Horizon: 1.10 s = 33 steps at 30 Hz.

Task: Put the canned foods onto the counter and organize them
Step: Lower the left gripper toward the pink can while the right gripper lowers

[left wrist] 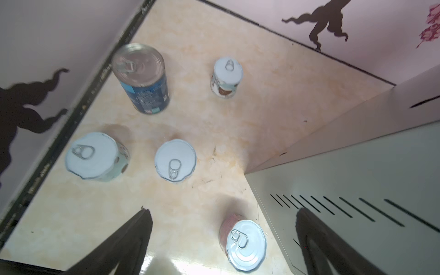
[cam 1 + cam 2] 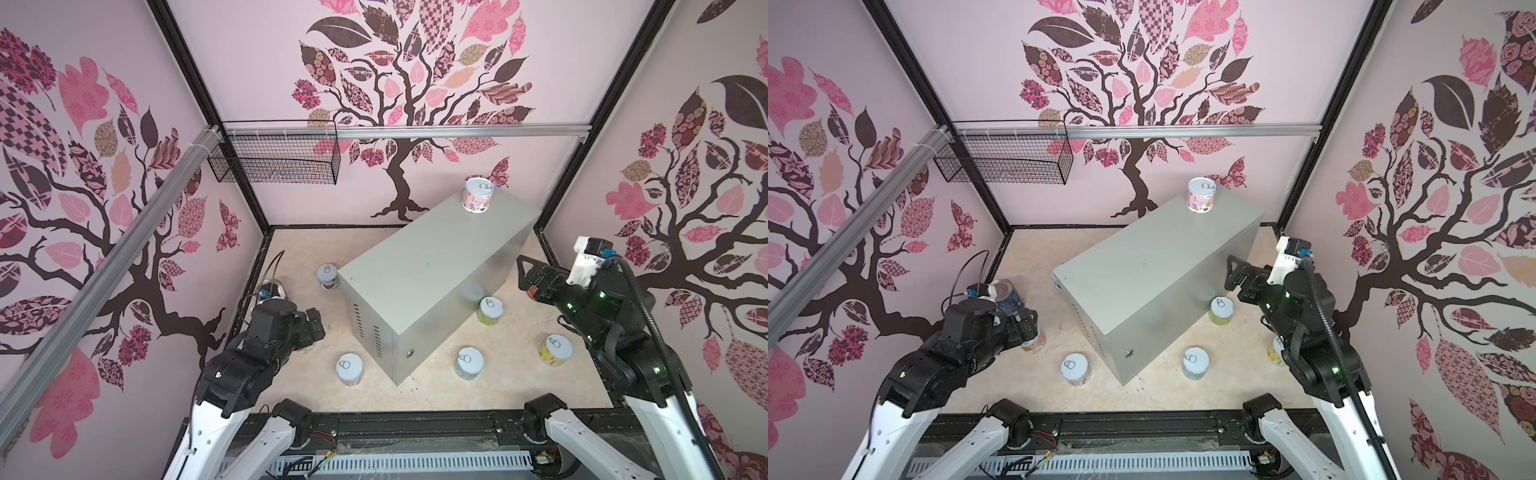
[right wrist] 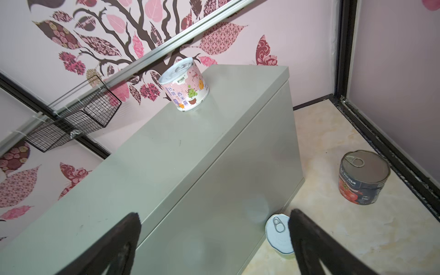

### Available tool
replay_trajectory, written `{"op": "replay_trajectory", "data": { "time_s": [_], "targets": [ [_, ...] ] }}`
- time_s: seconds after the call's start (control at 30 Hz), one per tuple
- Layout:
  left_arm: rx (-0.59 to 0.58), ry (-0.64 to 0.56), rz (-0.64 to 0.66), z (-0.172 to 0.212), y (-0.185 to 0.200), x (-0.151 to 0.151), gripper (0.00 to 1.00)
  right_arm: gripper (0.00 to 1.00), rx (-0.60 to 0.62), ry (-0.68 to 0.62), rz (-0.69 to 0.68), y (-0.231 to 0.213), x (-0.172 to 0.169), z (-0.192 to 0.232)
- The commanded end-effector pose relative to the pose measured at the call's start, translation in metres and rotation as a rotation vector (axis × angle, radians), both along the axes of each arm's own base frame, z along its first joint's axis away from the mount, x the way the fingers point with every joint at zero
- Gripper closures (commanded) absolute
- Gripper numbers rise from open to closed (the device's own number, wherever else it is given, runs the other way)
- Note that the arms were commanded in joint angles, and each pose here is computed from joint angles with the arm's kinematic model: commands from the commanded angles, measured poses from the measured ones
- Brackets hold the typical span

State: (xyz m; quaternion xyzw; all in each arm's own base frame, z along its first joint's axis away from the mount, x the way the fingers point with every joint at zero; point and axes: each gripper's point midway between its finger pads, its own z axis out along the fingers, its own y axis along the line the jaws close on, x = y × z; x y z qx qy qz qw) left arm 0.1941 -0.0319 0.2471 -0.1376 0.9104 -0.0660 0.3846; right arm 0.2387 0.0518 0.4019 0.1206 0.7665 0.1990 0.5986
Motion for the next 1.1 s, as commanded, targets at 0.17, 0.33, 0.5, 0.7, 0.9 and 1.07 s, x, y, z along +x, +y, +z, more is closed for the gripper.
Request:
{"op": "replay_trajectory", "data": {
  "time_s": [0.17,0.33,0.5,0.7,0.9,1.07],
  "targets": [
    [-0.202,0.088,-0.077,-0.035,-0.037,-0.004,0.02,0.0,0.039,0.097,0.027,0.008,0.0,-0.062],
    [-0.267,0.148,-0.059,-0.06,-0.048,-0.006,0.02,0.0,0.054,0.1,0.008,0.007,0.005,-0.078],
    [-0.299,0.168,0.003,-0.097,-0.05,-0.007,0.02,0.0,0.079,0.075,0.009,0.008,0.005,-0.078],
    [-0.269,0.204,0.02,-0.12,-0.052,-0.008,0.02,0.0,0.109,0.069,0.038,0.014,0.005,-0.084],
    [-0.272,0.252,-0.002,-0.143,-0.064,-0.003,0.02,0.0,0.108,0.093,0.059,0.021,0.013,-0.104],
    [-0.236,0.293,0.005,-0.163,-0.062,-0.004,0.02,0.0,0.102,0.093,0.064,0.023,0.017,-0.109]
  ]
}}
